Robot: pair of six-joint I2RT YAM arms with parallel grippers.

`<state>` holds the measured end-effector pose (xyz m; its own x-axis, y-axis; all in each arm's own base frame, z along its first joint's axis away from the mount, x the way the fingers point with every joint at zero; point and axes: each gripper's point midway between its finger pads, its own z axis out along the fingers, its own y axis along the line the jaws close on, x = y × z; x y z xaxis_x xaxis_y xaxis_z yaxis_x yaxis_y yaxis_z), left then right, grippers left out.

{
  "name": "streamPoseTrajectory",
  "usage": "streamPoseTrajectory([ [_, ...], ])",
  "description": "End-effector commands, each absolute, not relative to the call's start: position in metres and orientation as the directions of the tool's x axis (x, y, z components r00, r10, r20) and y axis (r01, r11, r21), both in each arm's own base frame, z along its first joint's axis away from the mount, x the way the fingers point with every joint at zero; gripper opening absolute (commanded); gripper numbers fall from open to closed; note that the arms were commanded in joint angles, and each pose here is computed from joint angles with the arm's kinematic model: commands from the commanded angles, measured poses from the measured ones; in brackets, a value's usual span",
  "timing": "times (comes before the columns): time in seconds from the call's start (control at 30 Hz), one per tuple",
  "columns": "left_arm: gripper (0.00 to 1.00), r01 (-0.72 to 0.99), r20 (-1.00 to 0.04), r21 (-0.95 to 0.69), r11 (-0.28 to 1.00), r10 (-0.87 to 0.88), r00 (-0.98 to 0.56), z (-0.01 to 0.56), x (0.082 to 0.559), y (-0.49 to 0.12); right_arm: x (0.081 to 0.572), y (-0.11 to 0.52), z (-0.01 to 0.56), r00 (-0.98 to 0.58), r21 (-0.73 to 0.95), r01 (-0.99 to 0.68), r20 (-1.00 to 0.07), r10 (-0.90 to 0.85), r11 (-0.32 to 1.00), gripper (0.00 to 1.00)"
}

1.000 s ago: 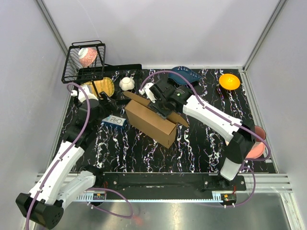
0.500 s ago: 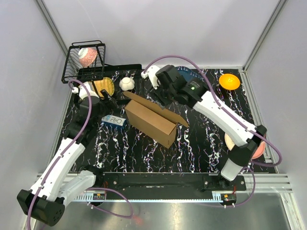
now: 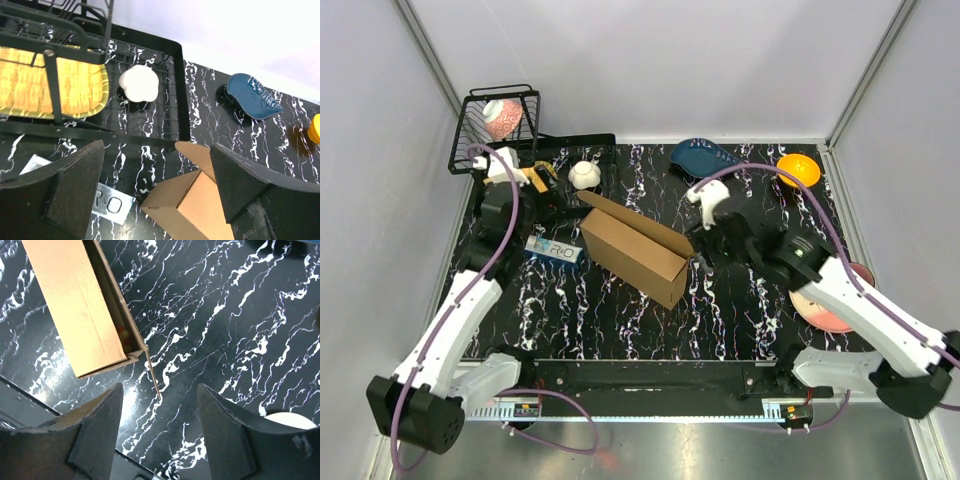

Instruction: Fold the paper box

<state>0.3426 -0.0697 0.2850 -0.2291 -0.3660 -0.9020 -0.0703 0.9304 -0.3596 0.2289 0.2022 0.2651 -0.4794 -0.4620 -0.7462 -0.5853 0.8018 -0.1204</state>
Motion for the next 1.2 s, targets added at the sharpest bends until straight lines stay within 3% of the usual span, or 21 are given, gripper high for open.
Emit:
streamPoseTrajectory([
  [0.0,0.9,0.072,-0.924,-0.381,0.922,-0.377,-0.071,0.342,0.368,-0.082,0.231,0.196,0.322,-0.385,0.081,-0.45,-0.916,-0.111,0.889,0.68],
  [0.17,0.9,0.198,-0.949,-0.315,0.928,-0.302,-0.092,0.356,0.385,-0.105,0.215,0.186,0.32,-0.39,0.085,-0.484,-0.912,-0.128,0.871,0.68],
  [0.4,0.9,0.161,-0.947,-0.316,0.935,-0.299,-0.119,0.336,0.382,-0.099,0.2,0.201,0.287,-0.449,0.054,-0.602,-0.848,-0.282,0.797,0.66],
  [0.77,0.9,0.15,-0.941,-0.325,0.934,-0.305,-0.144,0.323,0.379,-0.099,0.234,0.209,0.253,-0.451,-0.103,-0.581,-0.786,-0.424,0.808,0.63],
  [1.0,0.9,0.147,-0.946,-0.314,0.938,-0.296,-0.133,0.327,0.381,-0.097,0.241,0.211,0.231,-0.454,-0.165,-0.602,-0.734,-0.505,0.781,0.56],
  [1.17,0.9,0.151,-0.946,-0.314,0.937,-0.295,-0.134,0.328,0.383,-0.099,0.244,0.207,0.227,-0.447,-0.195,-0.594,-0.727,-0.522,0.78,0.42],
])
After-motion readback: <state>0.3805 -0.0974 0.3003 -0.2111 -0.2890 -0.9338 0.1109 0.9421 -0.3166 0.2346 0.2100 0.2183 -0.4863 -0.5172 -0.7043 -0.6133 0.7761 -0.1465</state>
